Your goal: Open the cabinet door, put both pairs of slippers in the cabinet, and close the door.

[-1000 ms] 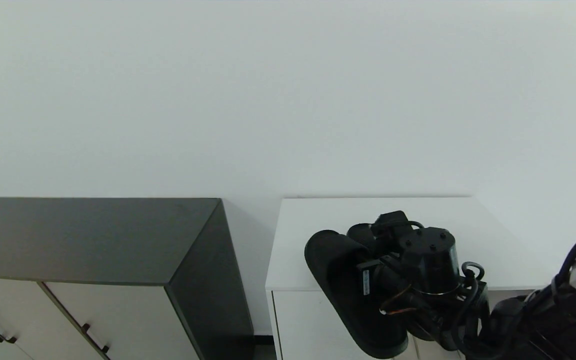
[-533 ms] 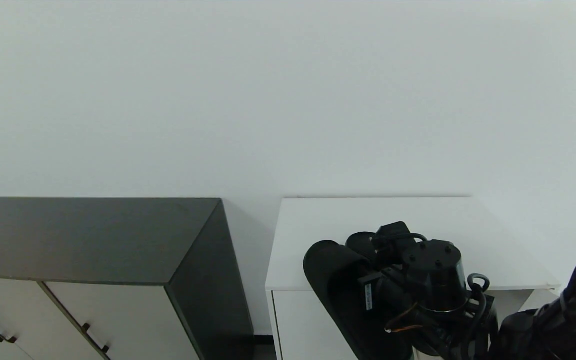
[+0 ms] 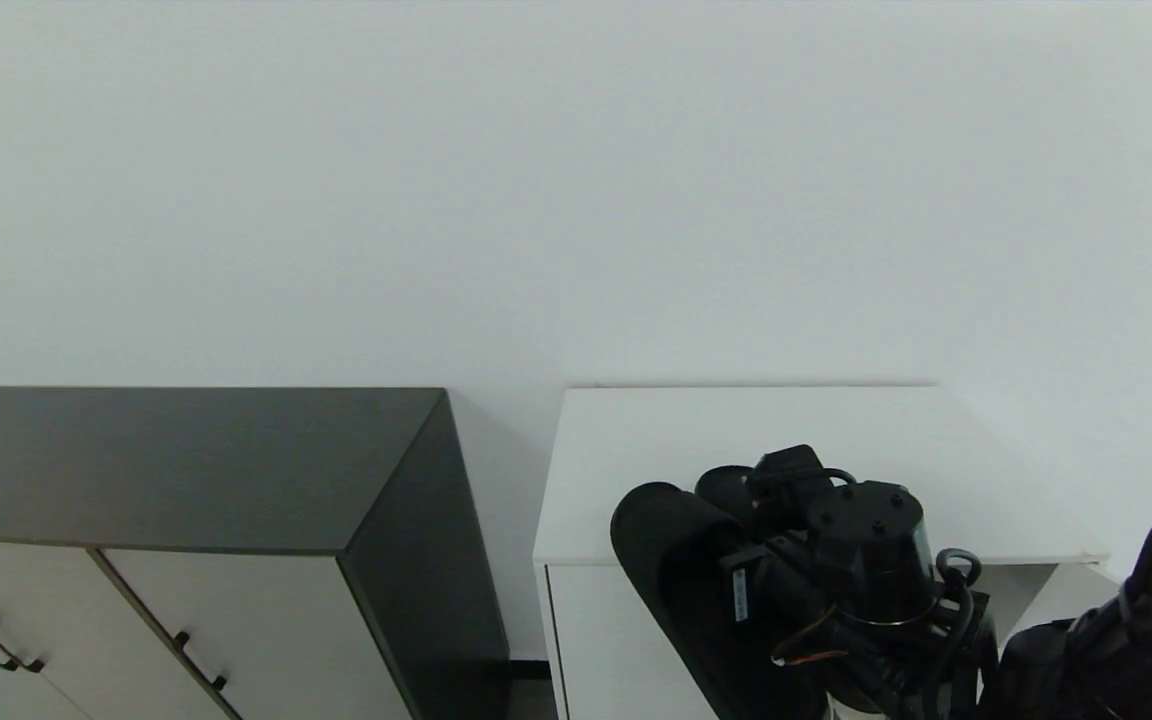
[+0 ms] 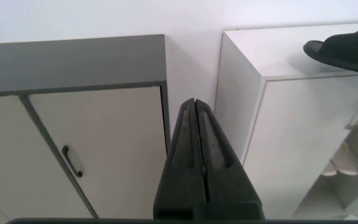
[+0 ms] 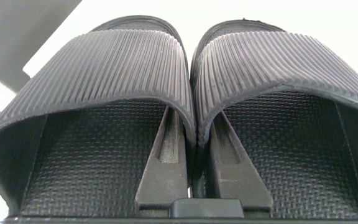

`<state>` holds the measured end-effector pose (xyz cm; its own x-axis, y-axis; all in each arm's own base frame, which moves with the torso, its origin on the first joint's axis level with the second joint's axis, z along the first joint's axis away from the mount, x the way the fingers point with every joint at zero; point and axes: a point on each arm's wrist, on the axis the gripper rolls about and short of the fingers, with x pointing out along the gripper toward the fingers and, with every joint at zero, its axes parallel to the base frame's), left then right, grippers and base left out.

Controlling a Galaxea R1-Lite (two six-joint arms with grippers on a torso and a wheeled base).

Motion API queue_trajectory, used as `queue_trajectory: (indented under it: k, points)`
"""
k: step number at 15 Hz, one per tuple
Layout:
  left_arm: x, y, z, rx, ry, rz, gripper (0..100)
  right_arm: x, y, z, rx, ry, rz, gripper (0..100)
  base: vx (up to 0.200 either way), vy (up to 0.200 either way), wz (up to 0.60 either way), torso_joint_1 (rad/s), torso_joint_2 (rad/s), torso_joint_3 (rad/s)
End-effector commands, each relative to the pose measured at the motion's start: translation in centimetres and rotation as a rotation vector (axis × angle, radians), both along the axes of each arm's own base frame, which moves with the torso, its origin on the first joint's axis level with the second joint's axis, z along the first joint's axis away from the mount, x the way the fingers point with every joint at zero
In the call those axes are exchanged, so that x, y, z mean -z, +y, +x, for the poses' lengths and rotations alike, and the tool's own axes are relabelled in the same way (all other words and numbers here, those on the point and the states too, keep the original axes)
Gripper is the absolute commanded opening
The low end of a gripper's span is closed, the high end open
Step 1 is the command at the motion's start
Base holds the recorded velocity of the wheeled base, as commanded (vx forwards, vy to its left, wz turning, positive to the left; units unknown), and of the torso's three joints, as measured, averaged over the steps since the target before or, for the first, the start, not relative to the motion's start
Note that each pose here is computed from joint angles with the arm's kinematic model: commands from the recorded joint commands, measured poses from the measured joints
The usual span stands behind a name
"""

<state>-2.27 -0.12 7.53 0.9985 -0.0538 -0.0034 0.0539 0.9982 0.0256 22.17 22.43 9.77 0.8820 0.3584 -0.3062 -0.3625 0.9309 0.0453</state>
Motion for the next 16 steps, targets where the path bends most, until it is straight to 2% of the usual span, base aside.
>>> queue_trajectory:
  k: [1, 10, 16]
  points:
    - [0.0, 0.0, 0.0, 0.000, 0.001, 0.000, 0, 0.3, 0.1, 0.0, -0.001, 0.005, -0.005, 0, -0.200, 0.000, 0.00, -0.012, 0.00, 0.002]
    - [0.0, 0.0, 0.0, 0.000, 0.001, 0.000, 0, 1.2, 0.6, 0.0, -0.014, 0.006, -0.008, 0, -0.200, 0.000, 0.00, 0.001, 0.00, 0.002]
    - [0.0, 0.0, 0.0, 0.000, 0.000, -0.003, 0, 1.7, 0.7, 0.1, -0.013, 0.009, -0.005, 0, 0.000, 0.000, 0.00, 0.000, 0.00, 0.000]
